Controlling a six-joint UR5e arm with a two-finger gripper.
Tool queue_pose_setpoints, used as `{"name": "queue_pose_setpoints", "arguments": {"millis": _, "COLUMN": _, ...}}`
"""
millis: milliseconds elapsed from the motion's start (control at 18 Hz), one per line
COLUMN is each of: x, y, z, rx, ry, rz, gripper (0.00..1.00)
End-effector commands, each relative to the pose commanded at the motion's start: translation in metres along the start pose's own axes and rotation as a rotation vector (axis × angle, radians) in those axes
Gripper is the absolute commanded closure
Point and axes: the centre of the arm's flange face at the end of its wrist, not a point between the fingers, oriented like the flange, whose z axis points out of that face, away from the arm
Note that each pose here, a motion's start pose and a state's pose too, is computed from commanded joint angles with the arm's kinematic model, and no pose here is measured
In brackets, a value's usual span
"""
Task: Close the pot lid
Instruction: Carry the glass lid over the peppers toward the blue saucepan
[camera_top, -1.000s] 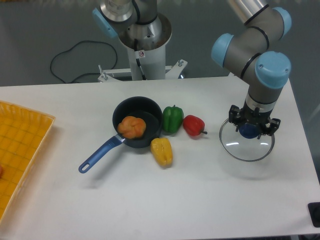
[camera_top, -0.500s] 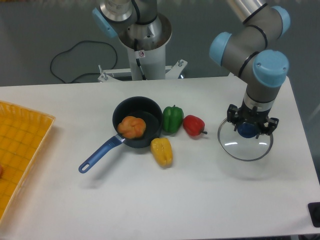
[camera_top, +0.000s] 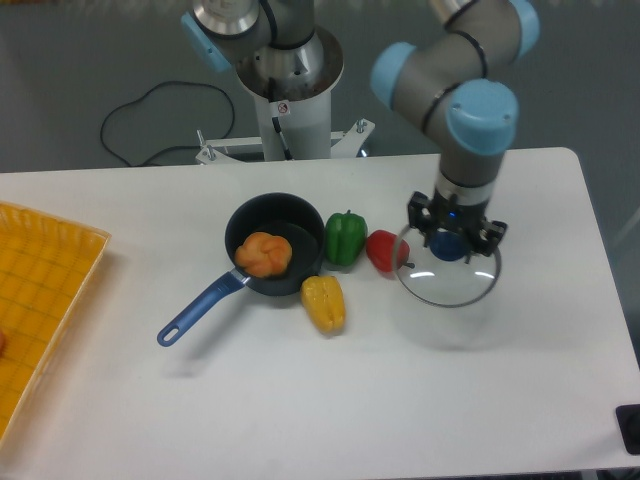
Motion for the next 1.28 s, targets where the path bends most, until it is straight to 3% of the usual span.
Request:
{"name": "queue_pose_setpoints", "arguments": {"millis": 778, "x": 0.150, "y": -0.076, "z": -0.016, "rx": -0.016, "ry": -0.027, "rz": 0.015, "gripper": 0.30}}
{"name": "queue_pose_setpoints", "arguments": {"millis": 1278, "x": 0.206, "y": -0.066, "z": -0.002, "rx": -0.037, "ry": -0.003, "rz": 0.053, "gripper": 0.29}}
